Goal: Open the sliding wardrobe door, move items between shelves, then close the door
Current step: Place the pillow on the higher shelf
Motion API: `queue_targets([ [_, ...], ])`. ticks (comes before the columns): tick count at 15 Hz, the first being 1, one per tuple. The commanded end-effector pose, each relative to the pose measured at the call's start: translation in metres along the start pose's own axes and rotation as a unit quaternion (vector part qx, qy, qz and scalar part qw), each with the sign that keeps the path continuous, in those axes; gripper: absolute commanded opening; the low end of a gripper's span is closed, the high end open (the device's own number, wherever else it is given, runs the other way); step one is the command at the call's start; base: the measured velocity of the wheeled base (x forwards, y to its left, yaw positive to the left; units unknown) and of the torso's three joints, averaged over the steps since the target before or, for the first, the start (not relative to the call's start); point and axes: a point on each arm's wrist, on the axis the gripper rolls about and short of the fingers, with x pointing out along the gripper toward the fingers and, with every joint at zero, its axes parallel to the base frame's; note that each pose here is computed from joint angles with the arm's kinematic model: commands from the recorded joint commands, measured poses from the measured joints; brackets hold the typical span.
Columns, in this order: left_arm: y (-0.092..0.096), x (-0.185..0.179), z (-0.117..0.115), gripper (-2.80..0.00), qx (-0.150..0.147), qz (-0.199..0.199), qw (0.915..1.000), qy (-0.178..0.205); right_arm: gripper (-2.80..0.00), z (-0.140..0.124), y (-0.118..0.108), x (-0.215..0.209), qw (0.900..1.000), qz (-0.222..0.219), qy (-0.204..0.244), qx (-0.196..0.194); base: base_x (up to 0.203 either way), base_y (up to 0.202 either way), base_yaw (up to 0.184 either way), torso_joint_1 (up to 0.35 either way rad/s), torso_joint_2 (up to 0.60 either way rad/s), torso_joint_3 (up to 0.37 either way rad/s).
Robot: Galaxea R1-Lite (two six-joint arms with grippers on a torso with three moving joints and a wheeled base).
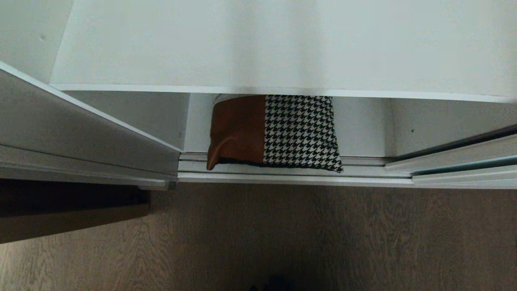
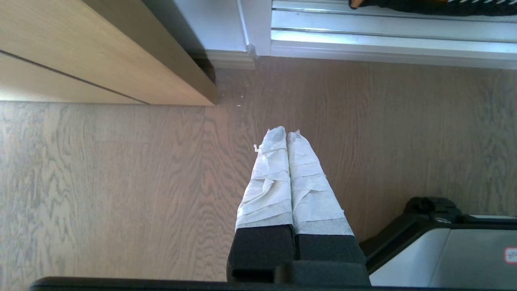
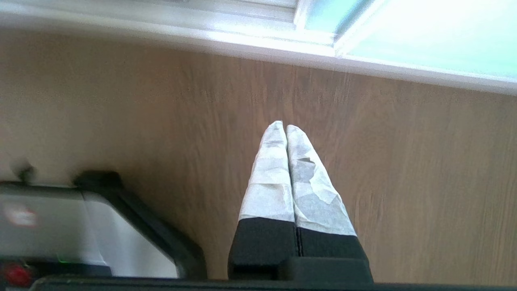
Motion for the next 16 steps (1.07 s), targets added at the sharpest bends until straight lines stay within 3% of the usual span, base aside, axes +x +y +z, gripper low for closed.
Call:
queue_targets([
  [1, 0.0, 0.0, 0.0, -2.8, 0.0, 0.0, 1.0, 0.001, -2.8, 0.041, -0.001, 0.013, 0.999, 0.004, 0.046, 0.024, 0.0, 0.0, 0.0, 0.0, 0.0, 0.0],
  [4, 0.0, 0.0, 0.0, -2.8, 0.0, 0.0, 1.0, 0.002, -2.8, 0.063, 0.0, 0.046, 0.987, 0.032, 0.138, 0.073, 0.0, 0.0, 0.0, 0.0, 0.0, 0.0],
  [8, 0.0, 0.0, 0.0, -2.8, 0.0, 0.0, 1.0, 0.002, -2.8, 0.056, 0.004, 0.097, 0.956, 0.079, 0.262, 0.102, 0.0, 0.0, 0.0, 0.0, 0.0, 0.0],
  [11, 0.0, 0.0, 0.0, -2.8, 0.0, 0.0, 1.0, 0.002, -2.8, 0.053, 0.005, 0.142, 0.944, 0.079, 0.3, 0.108, 0.0, 0.0, 0.0, 0.0, 0.0, 0.0],
  [16, 0.0, 0.0, 0.0, -2.8, 0.0, 0.0, 1.0, 0.002, -2.8, 0.02, 0.004, 0.218, 0.926, 0.067, 0.352, 0.12, 0.0, 0.0, 0.0, 0.0, 0.0, 0.0],
])
